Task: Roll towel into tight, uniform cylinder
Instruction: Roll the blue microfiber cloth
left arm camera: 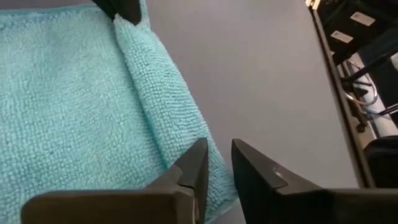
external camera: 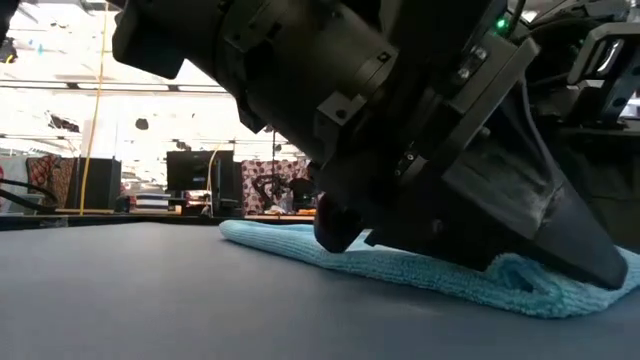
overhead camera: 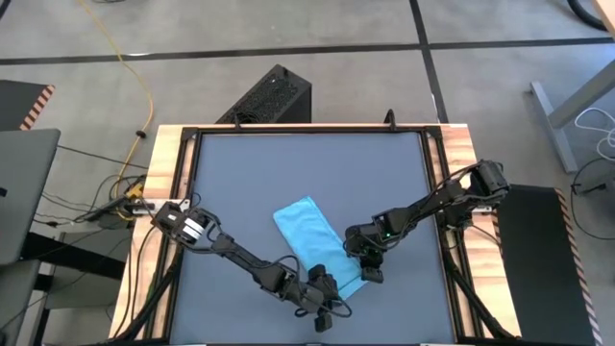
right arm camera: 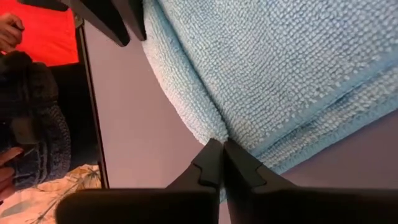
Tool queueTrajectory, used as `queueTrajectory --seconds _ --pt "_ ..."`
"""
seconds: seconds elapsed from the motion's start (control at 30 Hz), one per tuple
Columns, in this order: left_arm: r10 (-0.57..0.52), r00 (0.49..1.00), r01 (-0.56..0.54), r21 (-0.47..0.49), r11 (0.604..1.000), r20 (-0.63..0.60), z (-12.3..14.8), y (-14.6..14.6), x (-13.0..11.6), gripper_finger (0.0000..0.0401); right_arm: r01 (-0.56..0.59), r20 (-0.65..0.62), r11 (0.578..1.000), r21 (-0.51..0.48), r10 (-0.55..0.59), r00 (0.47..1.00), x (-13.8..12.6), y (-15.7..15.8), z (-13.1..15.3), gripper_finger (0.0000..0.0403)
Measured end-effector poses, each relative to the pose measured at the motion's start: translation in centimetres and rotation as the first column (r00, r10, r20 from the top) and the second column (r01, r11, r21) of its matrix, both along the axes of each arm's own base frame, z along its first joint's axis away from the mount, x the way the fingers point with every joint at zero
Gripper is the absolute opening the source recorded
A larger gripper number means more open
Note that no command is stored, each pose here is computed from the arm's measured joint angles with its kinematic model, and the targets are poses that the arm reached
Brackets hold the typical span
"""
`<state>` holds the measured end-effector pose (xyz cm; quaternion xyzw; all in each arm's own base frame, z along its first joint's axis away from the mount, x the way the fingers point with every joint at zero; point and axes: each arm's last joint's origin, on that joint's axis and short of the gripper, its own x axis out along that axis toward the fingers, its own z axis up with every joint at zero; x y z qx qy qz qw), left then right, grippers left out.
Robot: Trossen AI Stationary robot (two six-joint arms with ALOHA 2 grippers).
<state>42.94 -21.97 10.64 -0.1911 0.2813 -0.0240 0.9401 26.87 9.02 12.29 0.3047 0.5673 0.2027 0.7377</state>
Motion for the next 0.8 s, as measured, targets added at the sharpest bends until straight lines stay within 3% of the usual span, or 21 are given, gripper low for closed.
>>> queueTrajectory --seconds 0.2,0.47,0.67,0.8 --pt "-0.011 1.000 0.010 -0.032 0.999 -0.026 -0.1 0.0 -0.1 0.0039 0.019 -0.028 1.000 0.020 -0.018 0.999 0.0 -0.1 0.0 0.0067" --pt "-0.020 0.999 0.017 -0.058 0.998 -0.041 -0.2 -0.1 -0.2 0.0013 -0.024 -0.058 0.990 0.142 0.033 0.998 0.1 -1.3 0.2 0.0088" --pt "-0.040 0.998 0.037 -0.071 0.997 -0.046 -0.2 -0.3 -0.2 0.0001 -0.060 -0.036 0.991 0.116 0.065 0.997 -0.5 -2.2 1.0 0.0089" --pt "-0.038 0.998 0.035 -0.078 0.996 -0.043 -0.2 -0.4 -0.2 0.0001 -0.086 0.097 0.995 0.043 0.082 0.992 -1.1 -2.7 3.3 0.0089"
